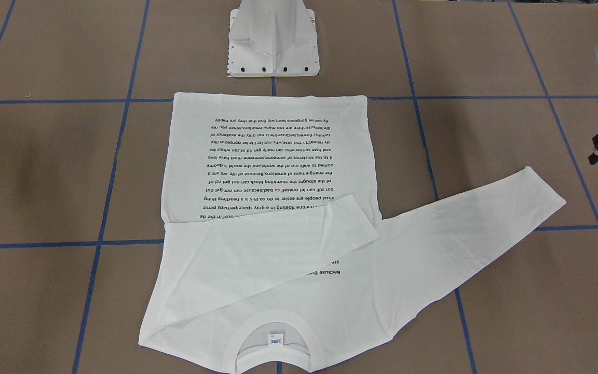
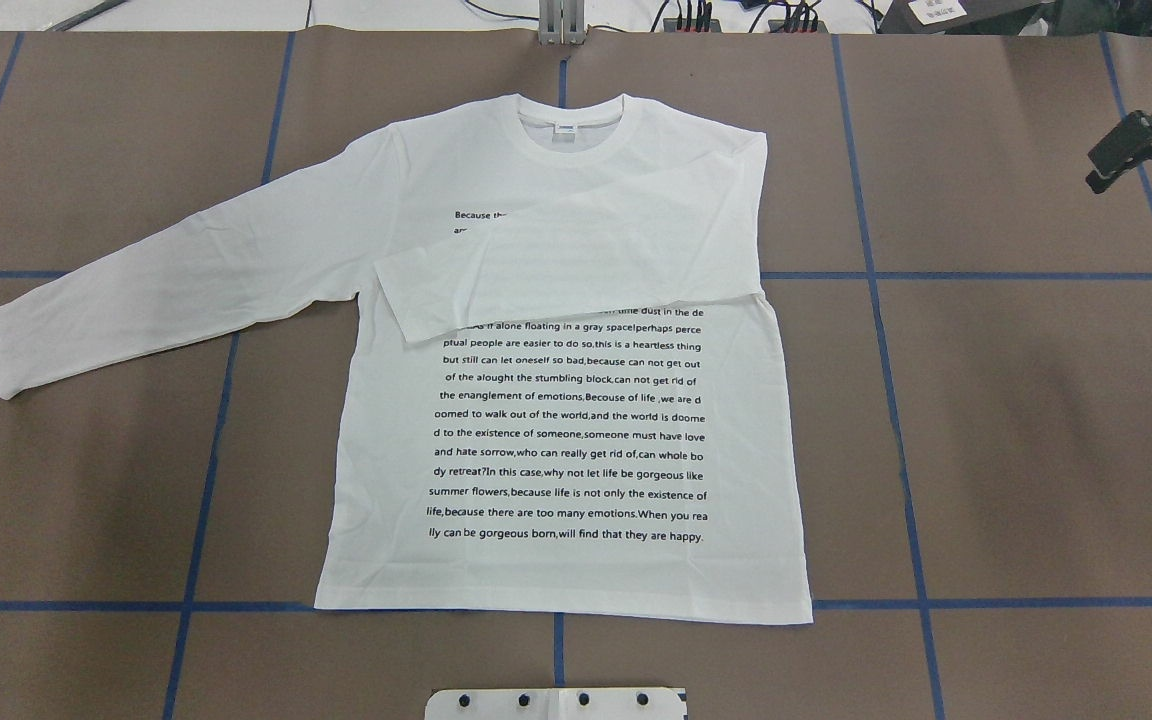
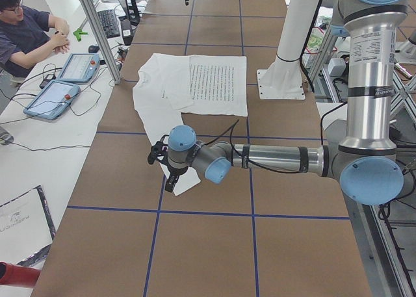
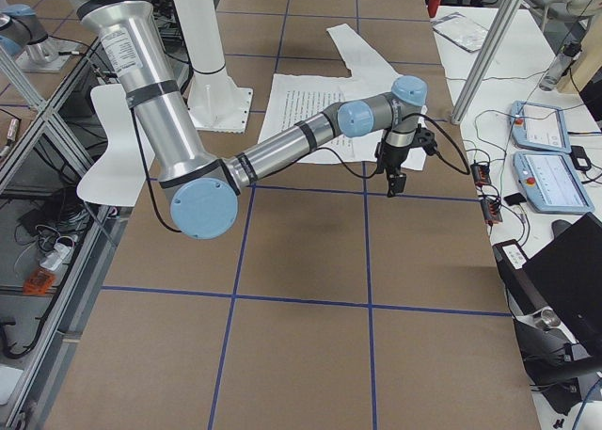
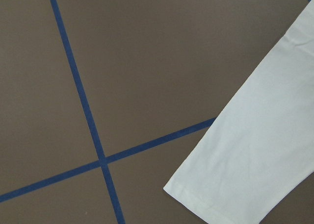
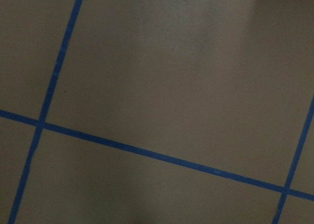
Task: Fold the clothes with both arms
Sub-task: 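Release the sleeve and raise the right gripper away, then lower the left gripper onto the other sleeve cuff and grasp it, then fold the held sleeve across the shirt front with the left gripper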
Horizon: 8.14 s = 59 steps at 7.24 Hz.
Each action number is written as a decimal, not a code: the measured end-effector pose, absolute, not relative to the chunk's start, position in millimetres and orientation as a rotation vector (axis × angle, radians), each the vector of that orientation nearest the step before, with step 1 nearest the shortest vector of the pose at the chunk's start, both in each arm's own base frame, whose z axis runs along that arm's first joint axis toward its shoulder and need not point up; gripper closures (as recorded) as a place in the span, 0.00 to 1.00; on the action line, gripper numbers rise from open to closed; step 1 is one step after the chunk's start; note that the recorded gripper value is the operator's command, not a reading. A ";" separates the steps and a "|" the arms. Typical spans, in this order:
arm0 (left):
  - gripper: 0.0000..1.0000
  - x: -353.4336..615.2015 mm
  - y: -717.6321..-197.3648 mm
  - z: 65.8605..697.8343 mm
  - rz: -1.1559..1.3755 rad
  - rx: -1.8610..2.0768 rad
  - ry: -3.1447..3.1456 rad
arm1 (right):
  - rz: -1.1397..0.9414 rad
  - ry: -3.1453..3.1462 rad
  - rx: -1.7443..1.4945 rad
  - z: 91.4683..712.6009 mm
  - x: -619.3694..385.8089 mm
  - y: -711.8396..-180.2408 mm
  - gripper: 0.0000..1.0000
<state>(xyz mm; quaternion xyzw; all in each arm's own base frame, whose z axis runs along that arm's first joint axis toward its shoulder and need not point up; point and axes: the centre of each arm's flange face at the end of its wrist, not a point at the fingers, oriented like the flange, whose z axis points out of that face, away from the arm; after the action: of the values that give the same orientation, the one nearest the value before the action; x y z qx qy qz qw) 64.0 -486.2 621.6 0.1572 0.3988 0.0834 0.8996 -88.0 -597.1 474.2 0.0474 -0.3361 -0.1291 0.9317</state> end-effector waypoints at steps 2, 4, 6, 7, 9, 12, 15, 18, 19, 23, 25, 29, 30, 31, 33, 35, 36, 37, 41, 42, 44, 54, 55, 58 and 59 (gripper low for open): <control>0.05 100.6 -463.3 661.6 0.082 0.341 0.860 | -0.252 -0.701 0.098 497.6 -63.2 -586.0 0.00; 0.05 128.6 -451.2 671.2 0.025 0.321 0.912 | -0.238 -0.701 0.083 510.9 -56.9 -578.9 0.00; 0.05 149.0 -444.9 670.3 0.025 0.308 0.928 | -0.216 -0.699 0.058 530.0 -46.6 -566.8 0.00; 0.11 161.2 -441.7 670.3 0.030 0.302 0.925 | -0.210 -0.700 0.054 533.1 -44.1 -564.3 0.00; 0.15 177.7 -438.4 669.7 0.042 0.302 0.914 | -0.206 -0.705 0.052 534.6 -41.9 -562.4 0.00; 0.23 191.5 -439.7 664.3 0.059 0.327 0.897 | -0.204 -0.714 0.052 534.0 -40.9 -561.9 0.00; 0.26 200.3 -436.2 660.4 0.079 0.340 0.890 | -0.203 -0.716 0.051 534.4 -40.9 -561.7 0.00; 0.26 200.6 -432.4 657.7 0.087 0.343 0.892 | -0.203 -0.717 0.050 535.0 -40.8 -561.2 0.00; 0.30 200.7 -429.3 658.6 0.090 0.340 0.892 | -0.203 -0.718 0.049 535.0 -40.9 -561.1 0.00; 0.60 199.9 -419.2 666.2 0.096 0.322 0.883 | -0.203 -0.722 0.049 534.7 -41.2 -561.0 0.00; 0.96 200.2 -418.7 666.6 0.096 0.319 0.883 | -0.203 -0.722 0.049 534.9 -41.1 -561.0 0.00; 1.00 200.3 -418.8 662.9 0.099 0.325 0.886 | -0.203 -0.723 0.048 534.8 -41.3 -561.0 0.00; 1.00 200.8 -419.7 653.7 0.103 0.336 0.898 | -0.203 -0.724 0.050 533.8 -41.5 -561.6 0.00; 1.00 203.1 -422.1 635.2 0.111 0.355 0.924 | -0.204 -0.725 0.051 532.8 -41.6 -562.1 0.00; 1.00 217.5 -441.8 580.6 0.066 0.359 1.011 | -0.205 -0.734 0.051 531.7 -42.3 -562.3 0.00; 1.00 248.7 -488.0 513.9 0.009 0.309 1.049 | -0.204 -0.741 0.051 530.7 -42.9 -562.6 0.00; 1.00 268.5 -517.1 472.0 -0.014 0.282 1.044 | -0.204 -0.744 0.050 530.5 -43.1 -562.5 0.00; 1.00 291.6 -549.2 420.0 -0.040 0.243 1.024 | -0.204 -0.748 0.050 529.9 -43.4 -562.6 0.00; 1.00 378.0 -627.5 249.7 -0.204 0.103 1.031 | -0.197 -0.756 0.053 527.3 -41.7 -563.9 0.00; 1.00 399.8 -630.4 216.2 -0.219 0.086 1.053 | -0.193 -0.757 0.053 527.5 -39.7 -563.8 0.00; 1.00 451.2 -618.5 158.3 -0.240 0.035 1.097 | -0.185 -0.757 0.053 528.8 -35.5 -563.3 0.00; 1.00 621.9 -519.7 89.8 -0.001 0.100 1.289 | -0.179 -0.755 0.046 533.6 -33.0 -561.0 0.00; 0.01 640.7 -503.5 94.3 0.011 0.119 1.282 | -0.178 -0.754 0.045 533.9 -32.7 -560.8 0.00; 0.00 657.3 -483.8 106.7 0.046 0.162 1.324 | -0.176 -0.754 0.044 534.8 -32.4 -560.6 0.00; 0.00 657.6 -482.2 107.1 0.052 0.165 1.331 | -0.177 -0.754 0.045 534.0 -32.4 -560.9 0.00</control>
<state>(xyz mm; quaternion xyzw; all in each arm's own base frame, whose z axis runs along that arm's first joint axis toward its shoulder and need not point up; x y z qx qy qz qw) 657.6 -482.2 107.1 0.0764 0.6168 0.0239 0.7830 -32.4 -560.9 534.0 0.0221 -0.3678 -0.0862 0.9256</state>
